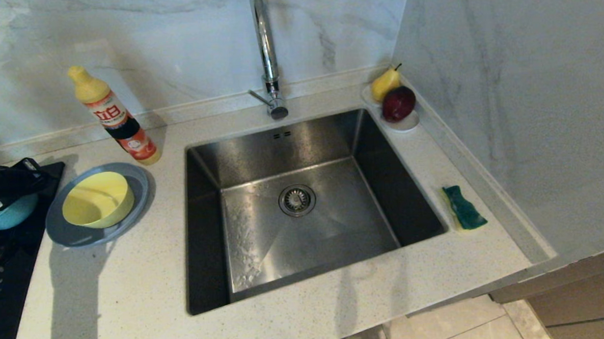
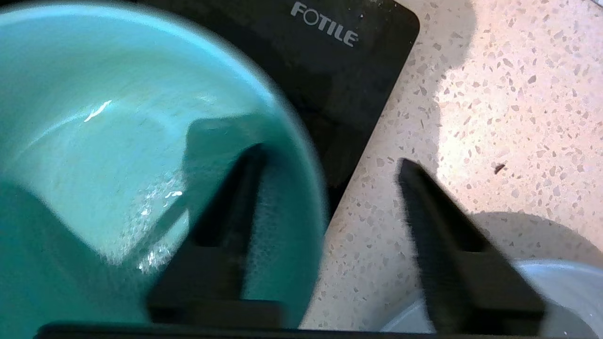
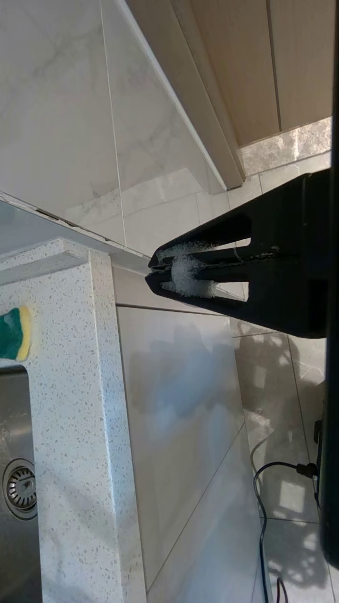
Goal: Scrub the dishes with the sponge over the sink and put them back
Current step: Place the bowl on the bowl
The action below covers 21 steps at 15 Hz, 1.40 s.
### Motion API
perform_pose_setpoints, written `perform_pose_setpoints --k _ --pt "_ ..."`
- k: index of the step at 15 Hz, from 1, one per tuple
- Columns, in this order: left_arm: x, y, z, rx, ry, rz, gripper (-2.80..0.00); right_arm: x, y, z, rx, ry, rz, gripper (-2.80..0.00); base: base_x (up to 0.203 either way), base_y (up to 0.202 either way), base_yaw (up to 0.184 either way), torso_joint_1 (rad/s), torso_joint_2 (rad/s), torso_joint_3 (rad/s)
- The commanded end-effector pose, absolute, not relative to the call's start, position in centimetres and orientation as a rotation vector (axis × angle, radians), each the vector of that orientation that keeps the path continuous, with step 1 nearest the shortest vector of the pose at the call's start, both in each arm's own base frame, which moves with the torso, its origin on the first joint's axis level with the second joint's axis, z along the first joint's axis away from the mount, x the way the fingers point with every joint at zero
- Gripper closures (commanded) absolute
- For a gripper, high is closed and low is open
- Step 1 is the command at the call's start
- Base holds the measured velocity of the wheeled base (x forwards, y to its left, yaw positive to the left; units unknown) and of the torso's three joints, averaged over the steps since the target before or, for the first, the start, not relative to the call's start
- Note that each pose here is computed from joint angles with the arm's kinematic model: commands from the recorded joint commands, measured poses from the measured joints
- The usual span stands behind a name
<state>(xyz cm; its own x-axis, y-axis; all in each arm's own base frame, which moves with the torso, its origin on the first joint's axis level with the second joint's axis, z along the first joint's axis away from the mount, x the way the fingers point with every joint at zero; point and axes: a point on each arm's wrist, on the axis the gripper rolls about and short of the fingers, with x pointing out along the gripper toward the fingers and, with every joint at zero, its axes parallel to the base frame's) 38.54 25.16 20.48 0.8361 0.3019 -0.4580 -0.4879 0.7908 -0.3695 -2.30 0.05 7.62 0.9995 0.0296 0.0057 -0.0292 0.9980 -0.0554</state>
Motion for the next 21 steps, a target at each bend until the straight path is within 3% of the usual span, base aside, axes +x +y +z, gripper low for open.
perform_pose_setpoints --k 1,13,21 --pt "38.3 25.0 20.6 -0.51 0.405 0.44 0.0 -2.3 0.0 7.6 -0.057 -0.009 0.03 0.0 0.0 0.0 0.0 0.0 0.0 0.0" --pt "29.4 18.9 30.4 -0.445 0.392 0.414 0.0 -2.3 0.0 7.6 -0.057 -0.008 0.03 0.0 0.0 0.0 0.0 0.0 0.0 0.0" --pt "28.4 8.3 30.1 -0.419 0.475 0.231 0.0 -2.3 0.0 7.6 -0.057 -0.009 0.03 0.0 0.0 0.0 0.0 0.0 0.0 0.0"
